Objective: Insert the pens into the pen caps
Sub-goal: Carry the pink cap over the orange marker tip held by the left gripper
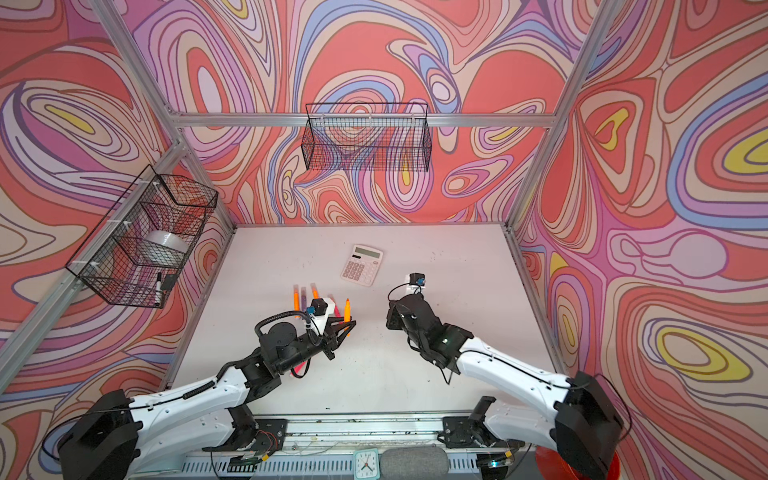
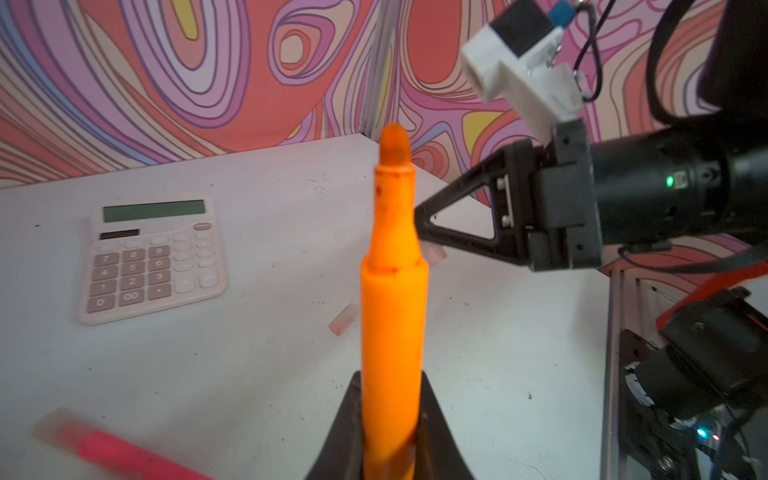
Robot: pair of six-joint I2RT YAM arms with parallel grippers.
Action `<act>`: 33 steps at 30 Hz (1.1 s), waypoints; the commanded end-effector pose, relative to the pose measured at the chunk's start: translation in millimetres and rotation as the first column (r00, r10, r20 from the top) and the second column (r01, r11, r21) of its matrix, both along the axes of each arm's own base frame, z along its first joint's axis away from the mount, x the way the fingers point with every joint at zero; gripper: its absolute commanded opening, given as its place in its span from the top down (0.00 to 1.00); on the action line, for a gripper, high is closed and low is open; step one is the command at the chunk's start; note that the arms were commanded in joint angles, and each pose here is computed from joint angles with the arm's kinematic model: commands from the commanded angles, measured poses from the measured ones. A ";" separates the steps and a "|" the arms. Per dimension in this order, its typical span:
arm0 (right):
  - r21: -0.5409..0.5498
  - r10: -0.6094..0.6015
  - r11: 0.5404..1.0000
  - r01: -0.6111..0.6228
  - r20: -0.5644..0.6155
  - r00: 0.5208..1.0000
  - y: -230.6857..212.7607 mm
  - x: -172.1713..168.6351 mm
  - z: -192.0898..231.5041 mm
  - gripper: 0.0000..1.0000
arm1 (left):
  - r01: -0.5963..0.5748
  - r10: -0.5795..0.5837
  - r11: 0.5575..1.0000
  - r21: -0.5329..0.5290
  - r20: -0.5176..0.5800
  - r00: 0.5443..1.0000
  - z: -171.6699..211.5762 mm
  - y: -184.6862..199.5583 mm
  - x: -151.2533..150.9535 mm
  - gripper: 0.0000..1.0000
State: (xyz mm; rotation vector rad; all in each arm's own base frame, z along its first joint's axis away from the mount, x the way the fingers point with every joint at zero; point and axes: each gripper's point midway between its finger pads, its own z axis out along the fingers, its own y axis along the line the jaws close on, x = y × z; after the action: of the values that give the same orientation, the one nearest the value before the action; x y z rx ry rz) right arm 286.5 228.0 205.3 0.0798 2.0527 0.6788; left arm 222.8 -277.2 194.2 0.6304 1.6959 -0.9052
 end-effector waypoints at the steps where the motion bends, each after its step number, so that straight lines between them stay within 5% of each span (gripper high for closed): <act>1: 0.123 0.121 0.981 -0.147 0.200 0.972 19.4 -8.0 53.5 0.99 | 0.184 -0.182 0.980 -0.069 0.029 0.983 27.9 -23.4 -21.3 1.00; 12: 0.285 0.224 0.858 -0.428 0.541 0.811 47.2 -45.0 131.3 1.00 | 0.267 -0.268 0.960 -0.078 0.001 0.963 28.3 -34.5 -30.4 1.00; 33: 0.296 0.220 0.852 -0.432 0.546 0.808 59.7 -52.1 111.5 1.00 | 0.254 -0.256 0.964 -0.079 -0.007 0.967 26.3 -34.1 -27.8 1.00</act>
State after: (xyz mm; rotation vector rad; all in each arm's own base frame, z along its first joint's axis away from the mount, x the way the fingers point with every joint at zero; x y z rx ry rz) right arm 236.1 287.8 314.8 -0.2139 1.4339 1.2108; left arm 193.7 -308.4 202.3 0.8135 1.6620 -1.1377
